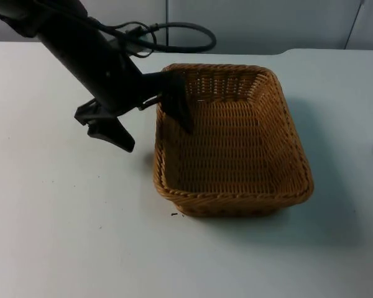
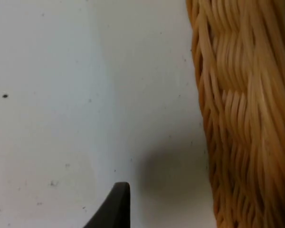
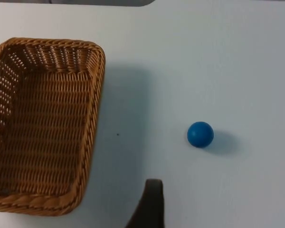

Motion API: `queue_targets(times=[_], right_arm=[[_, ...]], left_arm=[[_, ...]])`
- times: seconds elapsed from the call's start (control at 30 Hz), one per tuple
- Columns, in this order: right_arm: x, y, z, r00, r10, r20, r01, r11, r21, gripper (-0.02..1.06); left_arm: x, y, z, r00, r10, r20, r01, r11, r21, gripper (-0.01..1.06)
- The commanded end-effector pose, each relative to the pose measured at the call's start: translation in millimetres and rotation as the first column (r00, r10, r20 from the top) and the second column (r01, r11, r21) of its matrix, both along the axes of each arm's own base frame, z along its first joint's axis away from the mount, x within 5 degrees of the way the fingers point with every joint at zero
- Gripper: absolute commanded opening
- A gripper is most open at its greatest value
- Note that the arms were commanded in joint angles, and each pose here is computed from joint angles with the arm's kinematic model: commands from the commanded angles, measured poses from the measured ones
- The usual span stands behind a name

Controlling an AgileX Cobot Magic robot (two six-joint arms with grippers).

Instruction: Pick up the basket with the left hand and place the ball into the basket with the right hand.

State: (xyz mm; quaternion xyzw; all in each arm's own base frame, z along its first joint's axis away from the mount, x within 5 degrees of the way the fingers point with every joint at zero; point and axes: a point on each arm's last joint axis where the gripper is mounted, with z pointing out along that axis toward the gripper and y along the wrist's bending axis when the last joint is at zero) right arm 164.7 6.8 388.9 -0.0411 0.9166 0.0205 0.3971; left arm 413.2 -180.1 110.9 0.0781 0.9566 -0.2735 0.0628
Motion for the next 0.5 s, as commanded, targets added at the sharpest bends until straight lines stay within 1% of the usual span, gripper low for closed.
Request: queue_targets(times=[0.0, 0.13, 0.2, 0.23, 0.27, 0.33, 0.37, 0.43, 0.47], right_arm=[[1.2, -1.0, 3.3, 1.000, -0.006, 0.024, 0.006, 1.000, 0.002, 0.76], [1.3, -0.3, 3.5, 1.000, -0.004, 0.026, 0.004, 1.000, 0.010, 0.76], [1.6, -0.2, 3.9, 1.000, -0.004, 0.031, 0.004, 1.000, 0.012, 0.76], [1.6, -0.2, 3.9, 1.000, -0.004, 0.031, 0.004, 1.000, 0.012, 0.76], [1.9, 0.2, 4.3, 0.999, -0.003, 0.037, 0.003, 1.000, 0.017, 0.76], [3.0, 1.1, 5.7, 0.998, -0.003, 0.055, 0.001, 1.000, 0.032, 0.76], [3.0, 1.1, 5.7, 0.998, -0.003, 0.055, 0.001, 1.000, 0.032, 0.76], [3.6, 2.3, 6.6, 0.998, -0.001, 0.066, -0.002, 0.999, 0.049, 0.76], [3.9, 2.5, 7.0, 0.997, -0.001, 0.071, -0.003, 0.999, 0.053, 0.76]], left_arm=[[0.3, -9.5, -4.0, 1.000, 0.007, 0.004, -0.007, 1.000, -0.003, 1.05], [2.3, -11.4, -6.3, 0.999, 0.024, 0.027, -0.025, 1.000, 0.005, 1.05], [3.7, -11.0, -6.3, 0.998, 0.059, 0.024, -0.059, 0.998, 0.005, 1.01], [3.7, -11.0, -6.3, 0.998, 0.059, 0.024, -0.059, 0.998, 0.005, 1.01], [3.7, -11.0, -6.3, 0.997, 0.070, 0.018, -0.070, 0.998, 0.004, 0.96], [3.0, -11.7, -6.3, 0.997, 0.077, 0.007, -0.077, 0.997, 0.002, 0.72], [3.0, -11.7, -6.3, 0.997, 0.077, 0.007, -0.077, 0.997, 0.002, 0.72], [2.5, -12.8, -6.3, 0.998, 0.069, 0.009, -0.069, 0.998, 0.001, 0.48], [1.7, -14.7, -6.1, 0.998, 0.056, 0.015, -0.056, 0.998, -0.001, 0.39]])
